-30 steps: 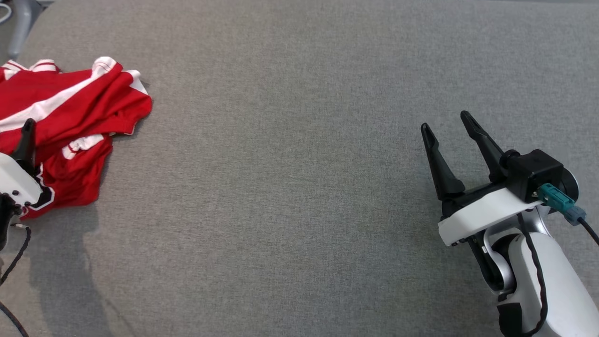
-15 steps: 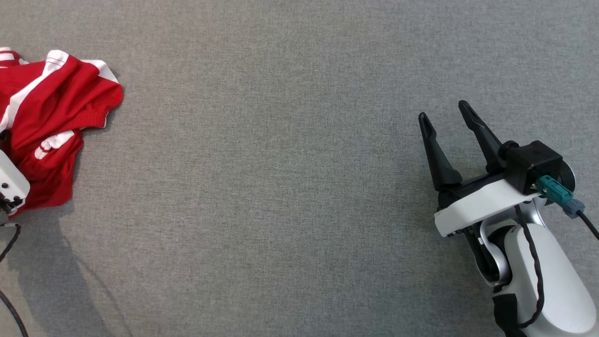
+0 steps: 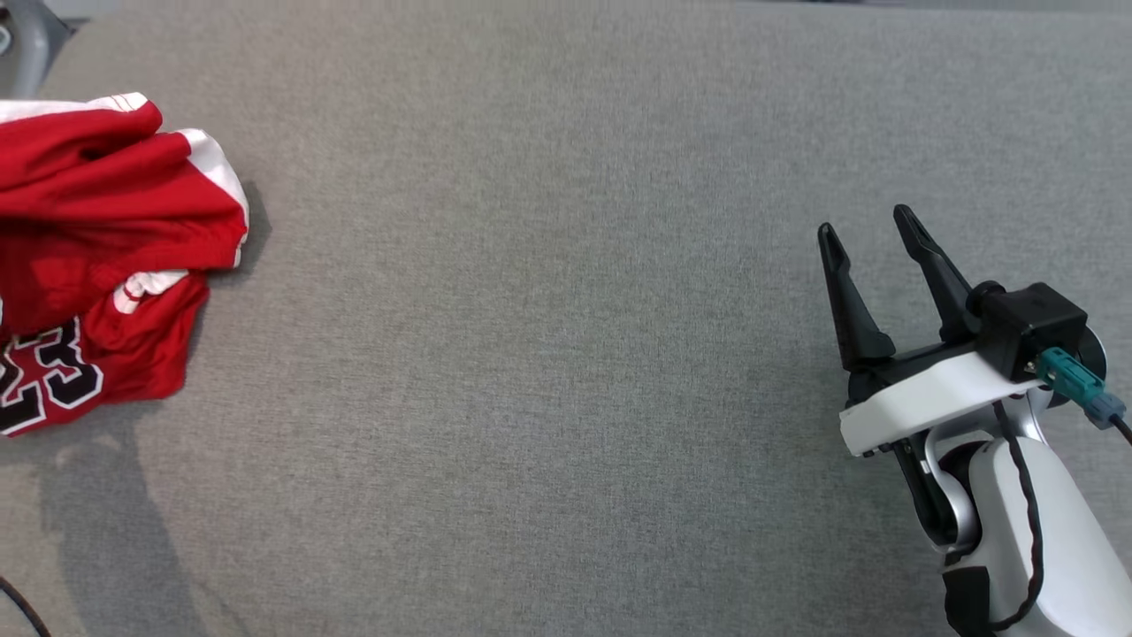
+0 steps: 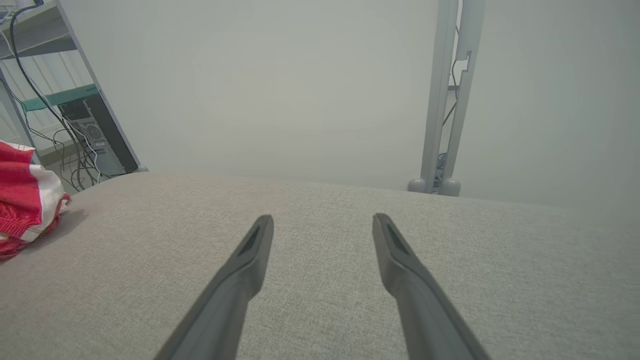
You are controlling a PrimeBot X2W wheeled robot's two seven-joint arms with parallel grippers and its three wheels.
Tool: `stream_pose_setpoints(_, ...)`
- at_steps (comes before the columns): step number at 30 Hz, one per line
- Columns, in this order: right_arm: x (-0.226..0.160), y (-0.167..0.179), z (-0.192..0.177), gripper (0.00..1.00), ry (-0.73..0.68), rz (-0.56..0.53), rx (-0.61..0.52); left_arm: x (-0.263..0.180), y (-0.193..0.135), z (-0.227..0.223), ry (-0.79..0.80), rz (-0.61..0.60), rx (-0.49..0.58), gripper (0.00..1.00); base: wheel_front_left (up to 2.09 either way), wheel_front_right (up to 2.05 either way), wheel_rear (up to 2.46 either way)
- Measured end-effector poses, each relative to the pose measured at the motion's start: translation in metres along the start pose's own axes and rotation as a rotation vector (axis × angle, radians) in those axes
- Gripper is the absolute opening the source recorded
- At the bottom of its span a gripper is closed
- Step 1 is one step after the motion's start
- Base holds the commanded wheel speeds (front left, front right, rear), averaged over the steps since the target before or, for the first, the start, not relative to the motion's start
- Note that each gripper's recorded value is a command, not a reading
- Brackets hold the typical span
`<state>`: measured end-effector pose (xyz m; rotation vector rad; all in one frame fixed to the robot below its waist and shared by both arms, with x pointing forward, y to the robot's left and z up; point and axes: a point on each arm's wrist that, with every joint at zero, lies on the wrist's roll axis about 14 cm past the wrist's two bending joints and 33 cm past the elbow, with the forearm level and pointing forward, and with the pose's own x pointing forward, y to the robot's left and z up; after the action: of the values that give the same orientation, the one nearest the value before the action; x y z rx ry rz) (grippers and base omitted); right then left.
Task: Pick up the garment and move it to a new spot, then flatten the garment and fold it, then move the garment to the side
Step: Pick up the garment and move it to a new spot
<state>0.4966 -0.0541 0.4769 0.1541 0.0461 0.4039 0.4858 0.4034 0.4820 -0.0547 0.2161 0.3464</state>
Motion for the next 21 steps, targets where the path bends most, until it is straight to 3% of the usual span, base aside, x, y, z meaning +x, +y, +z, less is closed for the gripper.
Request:
stream_pose_setpoints(11,-0.028,0.009,0.037,1.0,-0.07,-0.012,-0.022,-0.041,-0.024,0.073,-0.27,-0.062,0.004,0.0,0.0,0.0,0.0)
stream_pose_setpoints(21,-0.065,0.0,0.058,1.0,-0.115,-0.07,-0.03,-0.121,-0.097,0.103,-0.434,-0.225,-0.015,0.0,0.0,0.0,0.0)
